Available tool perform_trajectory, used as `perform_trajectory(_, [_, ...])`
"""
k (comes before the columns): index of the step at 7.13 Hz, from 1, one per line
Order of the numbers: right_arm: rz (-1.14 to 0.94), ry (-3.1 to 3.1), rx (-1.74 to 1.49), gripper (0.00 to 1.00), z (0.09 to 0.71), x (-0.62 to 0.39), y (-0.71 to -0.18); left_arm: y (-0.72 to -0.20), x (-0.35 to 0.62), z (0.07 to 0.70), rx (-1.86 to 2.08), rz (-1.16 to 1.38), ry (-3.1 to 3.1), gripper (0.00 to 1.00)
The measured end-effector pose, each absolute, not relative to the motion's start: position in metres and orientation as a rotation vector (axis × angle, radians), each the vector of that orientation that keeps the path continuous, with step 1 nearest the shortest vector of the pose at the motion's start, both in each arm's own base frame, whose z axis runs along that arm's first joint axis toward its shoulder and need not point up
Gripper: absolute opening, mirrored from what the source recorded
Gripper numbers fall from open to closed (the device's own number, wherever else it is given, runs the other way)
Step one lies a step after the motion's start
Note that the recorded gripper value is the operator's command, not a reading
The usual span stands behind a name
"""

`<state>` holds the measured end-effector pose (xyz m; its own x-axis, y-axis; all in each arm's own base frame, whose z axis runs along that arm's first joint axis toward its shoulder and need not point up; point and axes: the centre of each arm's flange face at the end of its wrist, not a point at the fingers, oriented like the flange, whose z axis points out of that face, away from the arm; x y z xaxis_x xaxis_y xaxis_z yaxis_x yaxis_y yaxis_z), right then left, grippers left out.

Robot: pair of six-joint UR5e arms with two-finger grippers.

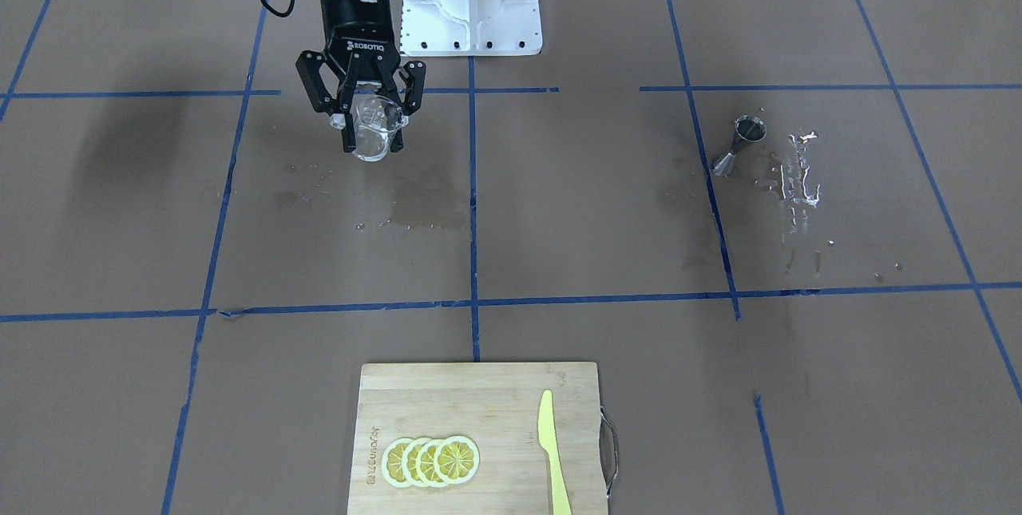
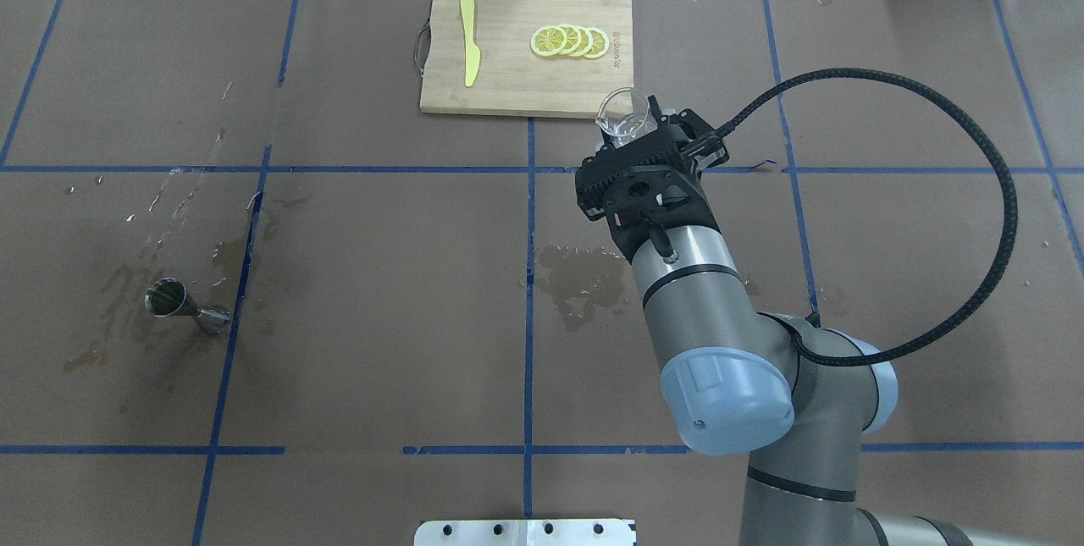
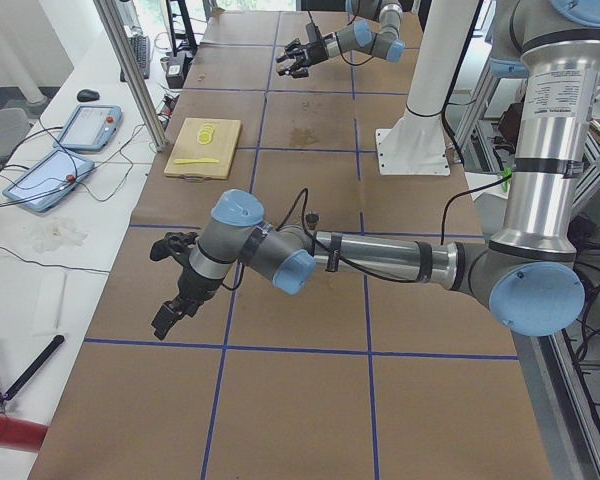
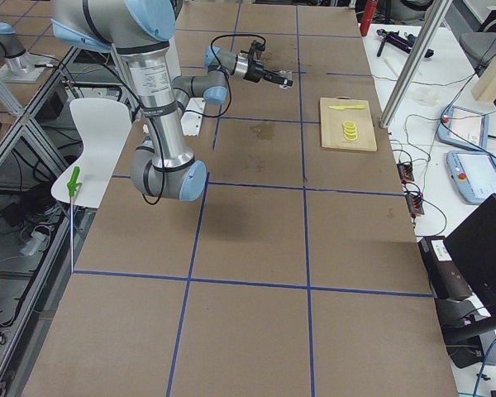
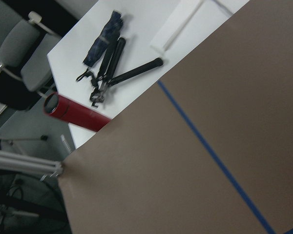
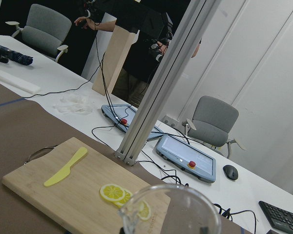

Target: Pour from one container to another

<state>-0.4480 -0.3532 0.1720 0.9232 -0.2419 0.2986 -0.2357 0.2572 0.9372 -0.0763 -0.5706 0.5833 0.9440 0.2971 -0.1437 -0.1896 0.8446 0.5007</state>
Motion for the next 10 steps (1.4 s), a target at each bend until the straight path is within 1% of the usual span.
perform_trajectory(2, [-0.003, -0.427, 1.323, 0.00, 0.171, -0.448, -0.353, -0.565, -0.084, 0.608, 0.291, 0.220, 0.337, 1.00])
perform_trajectory(4, [-0.002, -0.431, 1.323, 0.00, 0.170, -0.448, -0.353, -0.530, -0.075, 0.652, 0.122, 0.142, 0.627, 1.00])
perform_trajectory(5, [0.008, -0.445, 1.328, 0.00, 0.170, -0.447, -0.353, -0.511, -0.070, 0.662, 0.077, 0.101, 0.734, 1.00])
perform_trajectory(7, [0.051, -0.509, 1.351, 0.00, 0.173, -0.442, -0.352, -0.492, -0.066, 0.653, 0.055, 0.036, 0.815, 1.00])
perform_trajectory(10, [0.138, -0.583, 1.329, 0.00, 0.203, -0.434, -0.352, -0.490, -0.064, 0.644, 0.068, 0.028, 0.823, 1.00])
